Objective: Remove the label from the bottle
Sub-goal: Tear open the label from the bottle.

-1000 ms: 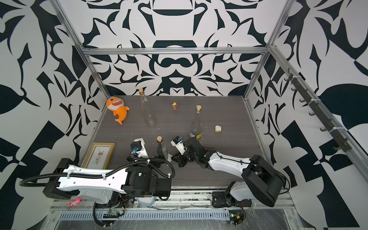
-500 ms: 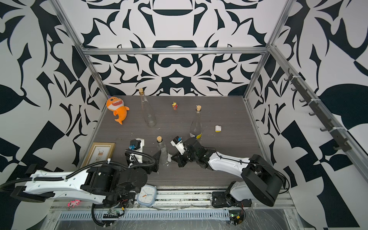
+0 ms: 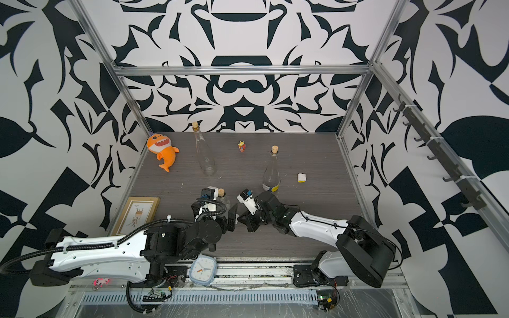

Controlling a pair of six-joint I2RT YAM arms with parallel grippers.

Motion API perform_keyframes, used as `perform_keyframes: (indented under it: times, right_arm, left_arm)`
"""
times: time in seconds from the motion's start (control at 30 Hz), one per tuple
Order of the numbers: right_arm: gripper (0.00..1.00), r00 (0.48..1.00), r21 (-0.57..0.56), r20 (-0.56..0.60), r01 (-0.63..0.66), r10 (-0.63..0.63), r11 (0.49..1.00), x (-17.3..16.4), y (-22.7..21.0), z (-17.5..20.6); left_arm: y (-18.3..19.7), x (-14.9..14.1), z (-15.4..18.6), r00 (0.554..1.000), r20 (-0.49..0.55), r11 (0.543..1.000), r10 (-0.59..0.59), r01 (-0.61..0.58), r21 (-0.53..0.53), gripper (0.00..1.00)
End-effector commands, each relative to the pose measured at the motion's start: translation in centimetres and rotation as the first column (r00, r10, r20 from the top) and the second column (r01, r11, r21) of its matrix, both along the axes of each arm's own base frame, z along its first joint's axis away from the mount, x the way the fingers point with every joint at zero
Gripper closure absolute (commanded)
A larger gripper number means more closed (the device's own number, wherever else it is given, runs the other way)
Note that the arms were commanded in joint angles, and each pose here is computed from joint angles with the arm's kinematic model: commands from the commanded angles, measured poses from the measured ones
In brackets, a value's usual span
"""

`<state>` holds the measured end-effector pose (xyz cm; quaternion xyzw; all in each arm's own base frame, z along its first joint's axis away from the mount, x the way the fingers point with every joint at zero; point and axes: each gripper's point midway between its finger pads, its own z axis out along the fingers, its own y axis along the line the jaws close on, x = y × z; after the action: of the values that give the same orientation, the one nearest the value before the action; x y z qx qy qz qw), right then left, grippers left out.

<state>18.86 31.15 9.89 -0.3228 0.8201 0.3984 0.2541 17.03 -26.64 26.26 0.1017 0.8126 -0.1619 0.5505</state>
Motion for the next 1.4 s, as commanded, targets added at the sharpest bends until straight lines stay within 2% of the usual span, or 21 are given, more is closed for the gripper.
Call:
perform_keyframes:
  times: [0.0,0.43,0.6,0.77,0.93,0.97,1.0,1.1,1.2,1.37]
  right_arm:
    - [1.0,1.0,0.009,0.012,-0.006,0.006,1.0,-0.2,-0.2,0.3]
    - [1.0,1.0,0.019,0.007,-0.009,0.008,1.0,-0.1,0.0,0.6]
    - [1.0,1.0,0.017,0.004,-0.008,0.007,1.0,-0.1,0.0,0.5]
    - [1.0,1.0,0.017,0.0,-0.005,0.005,1.0,-0.1,0.0,0.4]
    - [1.0,1.0,0.019,0.0,-0.007,0.007,1.0,-0.2,0.0,0.5]
    - [1.0,1.0,0.02,-0.001,-0.008,0.008,1.0,-0.2,0.0,0.5]
    - [1.0,1.0,0.02,-0.001,-0.013,0.013,1.0,-0.3,0.0,0.5]
    - [1.0,1.0,0.02,-0.004,-0.014,0.014,1.0,-0.3,0.1,0.4]
    - [1.0,1.0,0.024,-0.005,-0.017,0.017,1.0,-0.3,0.2,0.5]
    - [1.0,1.0,0.03,-0.009,-0.021,0.022,0.999,-0.4,0.3,0.5]
  left_arm:
    - [-0.2,1.0,-0.3,0.999,0.019,1.0,0.028,-0.028,-0.007,0.05]
    - [0.6,2.6,-2.2,0.999,-0.001,0.999,0.041,-0.041,-0.005,0.42]
    - [-0.1,2.6,-2.8,0.999,0.002,0.999,-0.033,0.033,-0.018,0.49]
    - [-0.1,3.0,-3.2,0.997,-0.001,0.996,-0.079,0.079,-0.03,0.61]
    - [0.1,3.3,-3.0,0.994,0.01,0.993,-0.111,0.111,-0.048,0.61]
    - [0.0,3.3,-2.8,0.993,0.017,0.991,-0.121,0.122,-0.048,0.57]
    - [-0.2,3.2,-2.7,0.99,0.021,0.989,-0.136,0.137,-0.049,0.49]
    - [-0.4,3.4,-2.4,0.988,0.029,0.987,-0.15,0.152,-0.056,0.45]
    - [-0.6,3.6,-2.3,0.988,0.036,0.987,-0.149,0.151,-0.059,0.34]
    - [-0.8,4.1,-2.3,0.991,0.049,0.99,-0.124,0.127,-0.064,0.34]
